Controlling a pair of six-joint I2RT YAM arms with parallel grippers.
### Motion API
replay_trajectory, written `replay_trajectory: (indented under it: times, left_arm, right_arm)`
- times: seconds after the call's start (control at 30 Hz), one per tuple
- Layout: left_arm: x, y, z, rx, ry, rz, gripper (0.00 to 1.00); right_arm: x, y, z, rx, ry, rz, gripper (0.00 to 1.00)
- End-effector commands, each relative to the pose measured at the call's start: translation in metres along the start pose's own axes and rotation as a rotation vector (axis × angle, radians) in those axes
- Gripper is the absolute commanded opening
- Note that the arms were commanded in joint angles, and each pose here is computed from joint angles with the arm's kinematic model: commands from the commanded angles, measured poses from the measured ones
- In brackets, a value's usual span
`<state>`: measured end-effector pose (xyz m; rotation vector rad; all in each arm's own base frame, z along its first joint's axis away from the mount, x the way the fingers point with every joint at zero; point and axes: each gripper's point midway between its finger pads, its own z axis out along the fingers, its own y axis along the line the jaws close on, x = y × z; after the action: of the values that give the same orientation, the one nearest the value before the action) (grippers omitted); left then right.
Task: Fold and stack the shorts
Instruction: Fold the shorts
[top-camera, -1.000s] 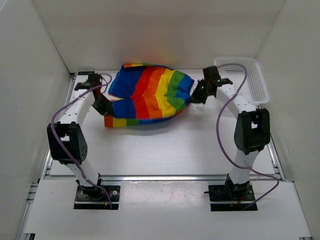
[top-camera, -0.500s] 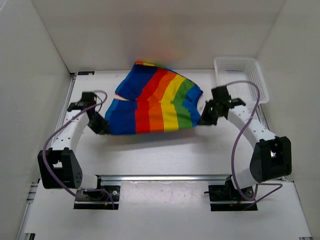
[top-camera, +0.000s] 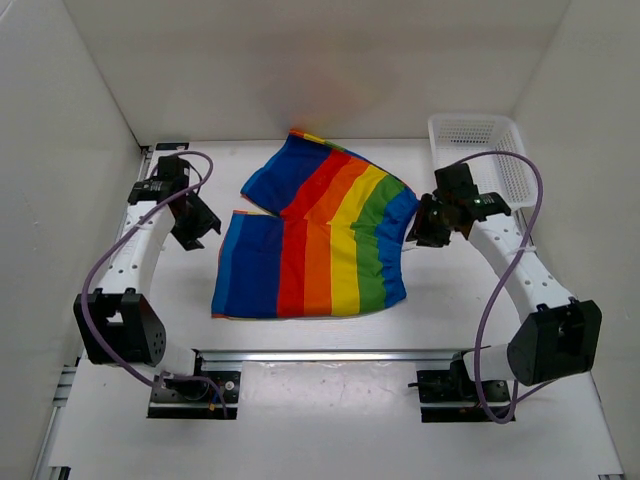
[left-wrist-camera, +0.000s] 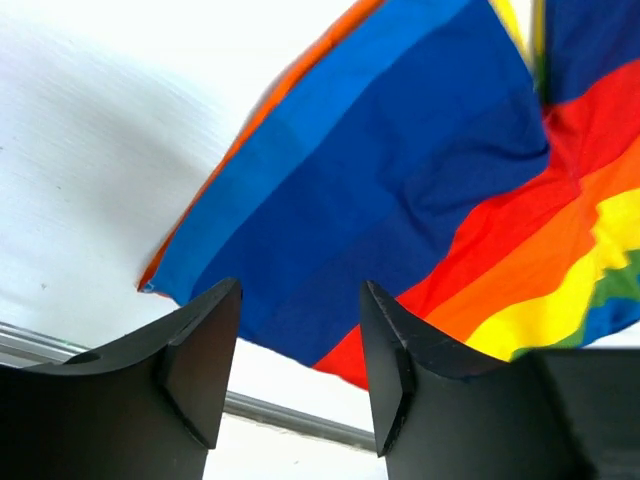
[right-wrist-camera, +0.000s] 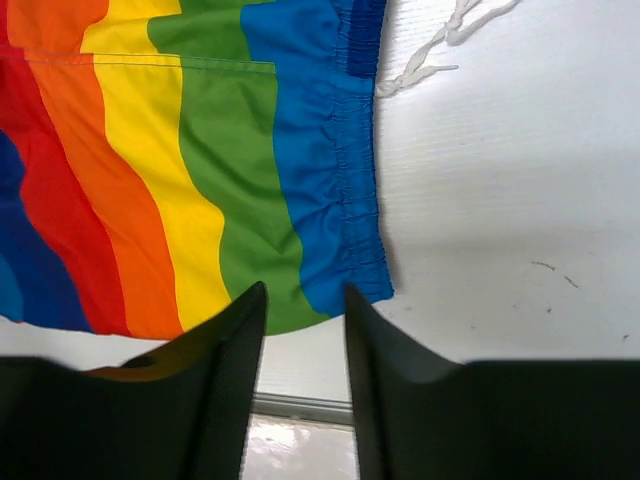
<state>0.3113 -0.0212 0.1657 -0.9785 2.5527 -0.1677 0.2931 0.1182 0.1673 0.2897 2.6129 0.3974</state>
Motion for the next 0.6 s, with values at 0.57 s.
replay_trajectory:
  times: [0.57]
  left_arm:
    - [0.155, 0.101, 0.079, -0.249, 0.341, -0.158, 0.6]
  right_arm:
    - [0.119, -0.009, 0.041, -0.117, 0.349, 0.347, 0.57]
